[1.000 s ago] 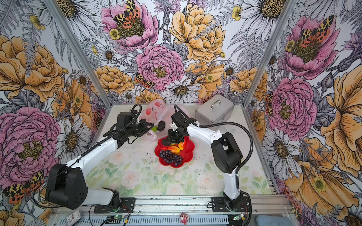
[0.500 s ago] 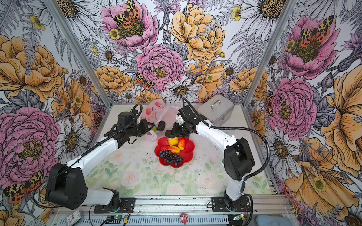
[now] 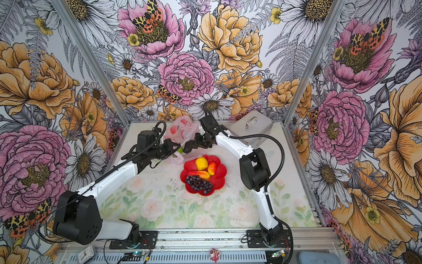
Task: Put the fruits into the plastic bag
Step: 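Carry the second dark avocado into the pink bag and release it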
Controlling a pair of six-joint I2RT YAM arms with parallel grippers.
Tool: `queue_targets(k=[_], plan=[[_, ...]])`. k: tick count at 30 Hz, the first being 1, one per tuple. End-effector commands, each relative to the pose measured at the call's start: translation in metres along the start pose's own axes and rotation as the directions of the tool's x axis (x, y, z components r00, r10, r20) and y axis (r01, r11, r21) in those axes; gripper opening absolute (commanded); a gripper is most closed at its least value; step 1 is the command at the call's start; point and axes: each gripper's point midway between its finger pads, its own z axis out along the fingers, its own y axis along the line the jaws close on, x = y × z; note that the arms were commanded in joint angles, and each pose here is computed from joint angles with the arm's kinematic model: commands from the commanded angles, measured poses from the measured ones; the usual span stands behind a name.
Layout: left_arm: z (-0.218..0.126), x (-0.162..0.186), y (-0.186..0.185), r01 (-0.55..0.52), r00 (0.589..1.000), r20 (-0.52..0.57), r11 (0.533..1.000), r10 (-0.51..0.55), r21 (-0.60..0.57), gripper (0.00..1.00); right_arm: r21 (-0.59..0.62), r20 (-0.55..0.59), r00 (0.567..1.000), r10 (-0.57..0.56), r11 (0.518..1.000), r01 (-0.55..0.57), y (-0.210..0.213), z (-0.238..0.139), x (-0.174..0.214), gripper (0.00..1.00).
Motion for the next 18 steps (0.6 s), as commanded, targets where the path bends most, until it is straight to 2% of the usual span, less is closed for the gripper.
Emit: queue_targets(k=[1,7,13,18], plan=[[0.004,0.002,-0.011,0.001,1.0,-0.016,0.999,0.0,0.04,0.0,0.005,0.086,0.996,-0.017,1.0,0.017,0.005,0.004,-0.031,0.21],[0.004,-0.001,-0.012,-0.003,1.0,-0.011,0.999,0.003,0.033,0.0,-0.014,0.11,0.994,0.021,1.0,-0.019,0.002,0.02,-0.051,0.29],[0.004,-0.003,-0.01,0.006,1.0,-0.007,1.0,-0.006,0.021,0.0,-0.043,0.124,0.992,0.023,0.999,-0.018,0.012,0.014,-0.058,0.61],[0.005,-0.004,-0.004,0.024,1.0,-0.005,1.0,-0.024,0.008,0.0,-0.088,0.11,0.993,-0.031,0.995,0.041,0.03,-0.005,-0.05,0.76]])
